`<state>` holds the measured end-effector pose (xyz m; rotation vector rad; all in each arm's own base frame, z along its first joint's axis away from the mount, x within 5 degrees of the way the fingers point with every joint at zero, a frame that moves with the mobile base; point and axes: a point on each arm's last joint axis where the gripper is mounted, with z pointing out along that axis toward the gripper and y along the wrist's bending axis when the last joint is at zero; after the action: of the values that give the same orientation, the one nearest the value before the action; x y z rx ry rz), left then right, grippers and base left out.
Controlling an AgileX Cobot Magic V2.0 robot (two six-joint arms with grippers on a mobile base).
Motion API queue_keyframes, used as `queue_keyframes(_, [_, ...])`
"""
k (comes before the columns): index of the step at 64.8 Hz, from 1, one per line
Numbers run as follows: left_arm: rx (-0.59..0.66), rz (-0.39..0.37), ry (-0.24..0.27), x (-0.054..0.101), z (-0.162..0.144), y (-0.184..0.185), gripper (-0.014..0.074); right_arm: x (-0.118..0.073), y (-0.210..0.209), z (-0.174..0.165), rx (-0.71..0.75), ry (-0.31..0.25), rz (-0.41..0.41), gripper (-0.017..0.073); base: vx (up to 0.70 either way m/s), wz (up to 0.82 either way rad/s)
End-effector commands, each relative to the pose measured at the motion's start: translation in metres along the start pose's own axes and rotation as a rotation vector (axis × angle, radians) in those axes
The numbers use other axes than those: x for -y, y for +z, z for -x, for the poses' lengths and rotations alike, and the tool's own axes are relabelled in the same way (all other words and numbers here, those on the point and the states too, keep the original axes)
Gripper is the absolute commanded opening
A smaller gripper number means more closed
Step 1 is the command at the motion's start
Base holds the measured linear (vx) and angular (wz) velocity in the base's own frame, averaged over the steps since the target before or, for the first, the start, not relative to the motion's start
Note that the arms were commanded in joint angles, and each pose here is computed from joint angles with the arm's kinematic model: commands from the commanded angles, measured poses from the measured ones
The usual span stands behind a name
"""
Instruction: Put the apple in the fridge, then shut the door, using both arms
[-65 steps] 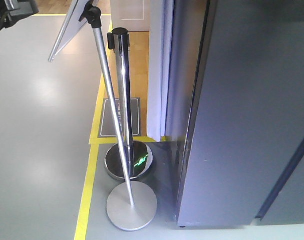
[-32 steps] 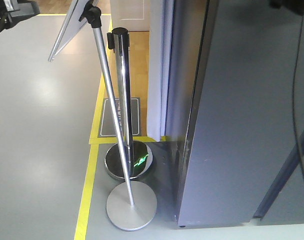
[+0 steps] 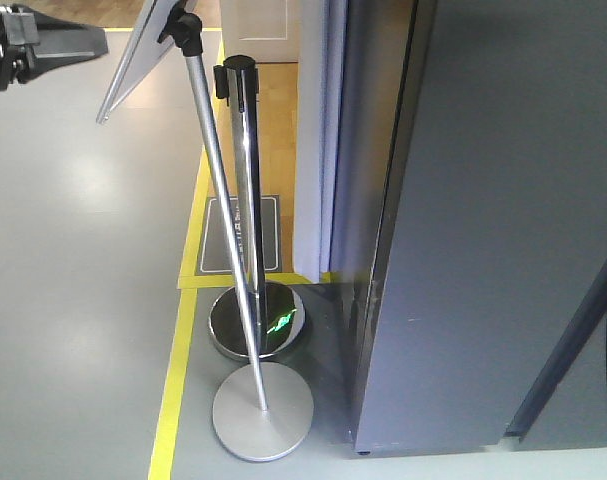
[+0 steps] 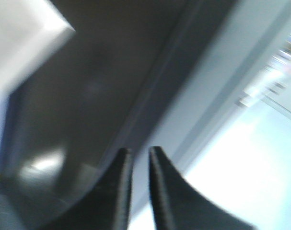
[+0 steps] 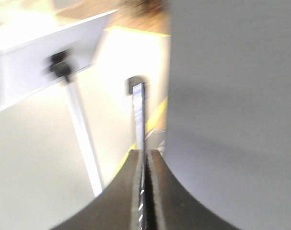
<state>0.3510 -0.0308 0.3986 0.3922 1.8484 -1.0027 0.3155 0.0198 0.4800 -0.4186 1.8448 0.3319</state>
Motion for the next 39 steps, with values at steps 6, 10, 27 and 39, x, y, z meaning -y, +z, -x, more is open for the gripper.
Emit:
queue_keyframes(6, [-0.067, -0.162, 0.057, 0.034, 0.004, -0.011, -0.0007, -0.023, -0.036, 0.013, 0.035, -0.058, 0.046, -0.0008, 0.0, 0.0])
queue_keyframes(10, [-0.109, -0.221, 0.058, 0.039, 0.0, -0.012, -0.0007, -0.027, -0.039, 0.005, 0.012, -0.048, 0.057, -0.0006, 0.0, 0.0])
queue_keyframes(27, [-0.165, -0.278, 0.023, 0.052, -0.019, -0.02, -0.0007, -0.046, -0.06, -0.052, -0.046, -0.03, 0.041, -0.0005, 0.0, 0.0])
queue_keyframes(39, [-0.177, -0.22, -0.08, 0.063, -0.065, -0.034, -0.0007, -0.064, -0.088, -0.09, -0.025, -0.016, -0.01, -0.0005, 0.0, 0.0])
